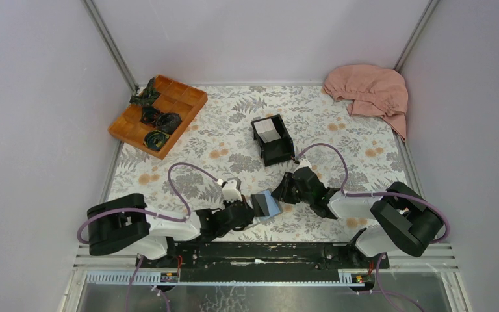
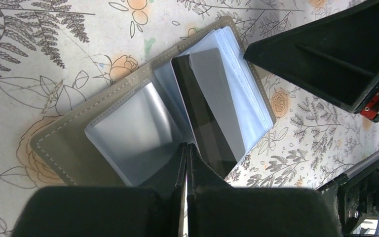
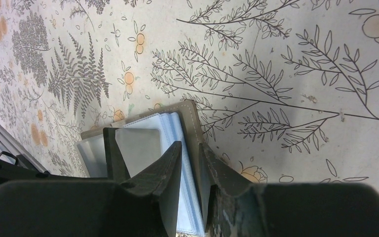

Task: Put the credit cards into the card holder
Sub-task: Insert the credit card into the card holder.

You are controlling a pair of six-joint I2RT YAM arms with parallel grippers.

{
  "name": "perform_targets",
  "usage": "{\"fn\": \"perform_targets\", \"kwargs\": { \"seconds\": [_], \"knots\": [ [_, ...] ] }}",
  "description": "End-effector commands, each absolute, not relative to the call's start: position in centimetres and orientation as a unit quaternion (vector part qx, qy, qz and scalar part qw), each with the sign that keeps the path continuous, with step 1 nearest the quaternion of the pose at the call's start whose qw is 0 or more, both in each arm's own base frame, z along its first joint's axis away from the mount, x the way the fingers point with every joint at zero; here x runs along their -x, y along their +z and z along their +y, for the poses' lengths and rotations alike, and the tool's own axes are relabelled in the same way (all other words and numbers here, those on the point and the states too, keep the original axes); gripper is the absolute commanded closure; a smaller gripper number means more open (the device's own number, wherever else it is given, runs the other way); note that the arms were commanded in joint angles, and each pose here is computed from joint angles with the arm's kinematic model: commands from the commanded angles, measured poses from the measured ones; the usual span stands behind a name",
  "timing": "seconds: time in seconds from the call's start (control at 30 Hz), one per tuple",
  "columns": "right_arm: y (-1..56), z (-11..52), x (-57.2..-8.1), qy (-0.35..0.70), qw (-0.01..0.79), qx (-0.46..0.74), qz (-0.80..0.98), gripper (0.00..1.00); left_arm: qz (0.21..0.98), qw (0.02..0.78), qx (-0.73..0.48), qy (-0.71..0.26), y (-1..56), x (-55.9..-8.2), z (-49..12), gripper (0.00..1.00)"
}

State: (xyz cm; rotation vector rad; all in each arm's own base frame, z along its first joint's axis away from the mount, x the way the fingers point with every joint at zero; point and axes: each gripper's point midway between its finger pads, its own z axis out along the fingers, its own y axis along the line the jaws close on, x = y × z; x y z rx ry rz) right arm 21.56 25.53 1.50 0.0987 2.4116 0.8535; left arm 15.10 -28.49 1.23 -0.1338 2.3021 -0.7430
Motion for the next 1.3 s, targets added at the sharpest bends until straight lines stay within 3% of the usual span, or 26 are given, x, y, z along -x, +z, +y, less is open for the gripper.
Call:
{"fn": "perform_targets", "kwargs": {
  "seconds": [0.0,0.3,1.27],
  "knots": [
    [-1.5,23.1,-19.8,0.251,0.261,-0.024,0.932,0.73,0.93,0.319,0.01,-0.184,-2.2,-13.1,-24.1,1.0],
    [-1.3,23.4,-20.0,0.252,0.26,-0.021,0.932,0.73,0.933,0.321,0.0,-0.163,-1.6,-12.9,-22.9,1.0],
    [-1.6,23.6,-19.4,0.251,0.258,-0.015,0.933,0.73,0.931,0.319,-0.061,-0.166,-0.5,-12.8,-28.1,1.0]
  ]
}}
